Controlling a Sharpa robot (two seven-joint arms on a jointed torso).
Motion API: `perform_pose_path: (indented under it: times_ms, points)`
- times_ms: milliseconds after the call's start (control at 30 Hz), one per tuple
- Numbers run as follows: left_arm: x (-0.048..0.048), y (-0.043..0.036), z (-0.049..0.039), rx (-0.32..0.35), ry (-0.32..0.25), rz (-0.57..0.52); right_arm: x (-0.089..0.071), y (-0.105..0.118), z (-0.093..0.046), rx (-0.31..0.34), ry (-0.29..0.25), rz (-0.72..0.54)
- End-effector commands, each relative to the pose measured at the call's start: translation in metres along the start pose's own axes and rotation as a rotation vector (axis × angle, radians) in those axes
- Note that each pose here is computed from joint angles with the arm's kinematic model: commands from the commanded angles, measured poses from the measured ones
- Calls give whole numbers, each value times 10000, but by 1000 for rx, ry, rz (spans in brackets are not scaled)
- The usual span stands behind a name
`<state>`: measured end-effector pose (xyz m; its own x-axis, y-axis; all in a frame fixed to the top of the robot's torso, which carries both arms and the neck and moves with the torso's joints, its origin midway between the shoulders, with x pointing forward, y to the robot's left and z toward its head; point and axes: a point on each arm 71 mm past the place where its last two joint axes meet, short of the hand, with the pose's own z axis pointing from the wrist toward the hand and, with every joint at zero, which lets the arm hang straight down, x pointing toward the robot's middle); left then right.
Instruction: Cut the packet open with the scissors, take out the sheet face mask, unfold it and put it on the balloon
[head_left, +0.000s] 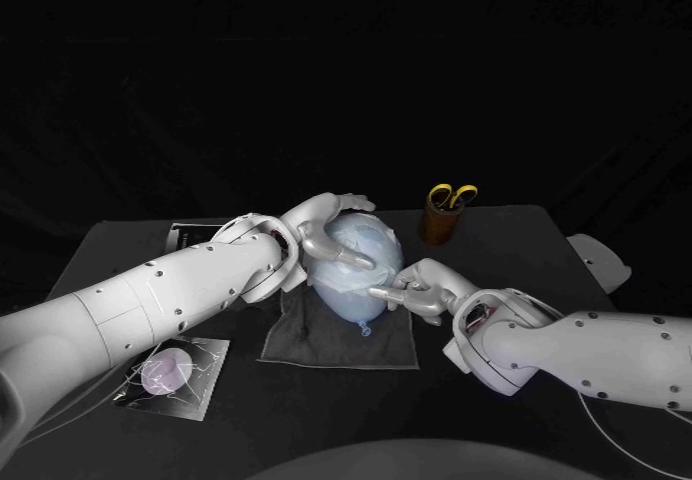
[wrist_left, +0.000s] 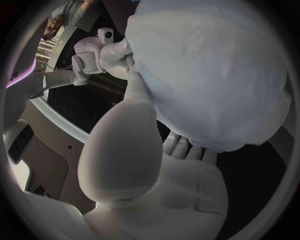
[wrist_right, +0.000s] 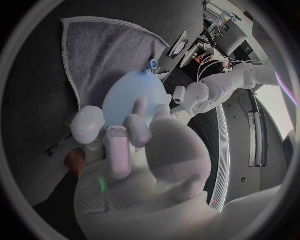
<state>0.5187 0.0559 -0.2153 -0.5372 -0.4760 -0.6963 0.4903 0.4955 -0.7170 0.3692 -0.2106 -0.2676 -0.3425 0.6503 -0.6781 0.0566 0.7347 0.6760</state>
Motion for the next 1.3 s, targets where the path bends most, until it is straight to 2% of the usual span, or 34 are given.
perform_pose_path:
  times_ms: [33,567,1067,1133,1200,1300]
  points:
    - [16,-22,25,-6,11,-16,-5,-15,26,20,-2,-37]
    - [22,-31,58,-13,13,-19,18,-17,51,39,36,-134]
    - [2,0,65,-24,8,-20,-57,-46,-28,39,13,-153]
    - [1,1,65,-25,8,-21,-92,-53,-58,25,2,-138]
    - [1,2,66,-25,9,-22,-120,-33,-88,-17,-13,-114]
    - [1,6,73,-28,8,-26,-165,51,-151,-157,-40,-76]
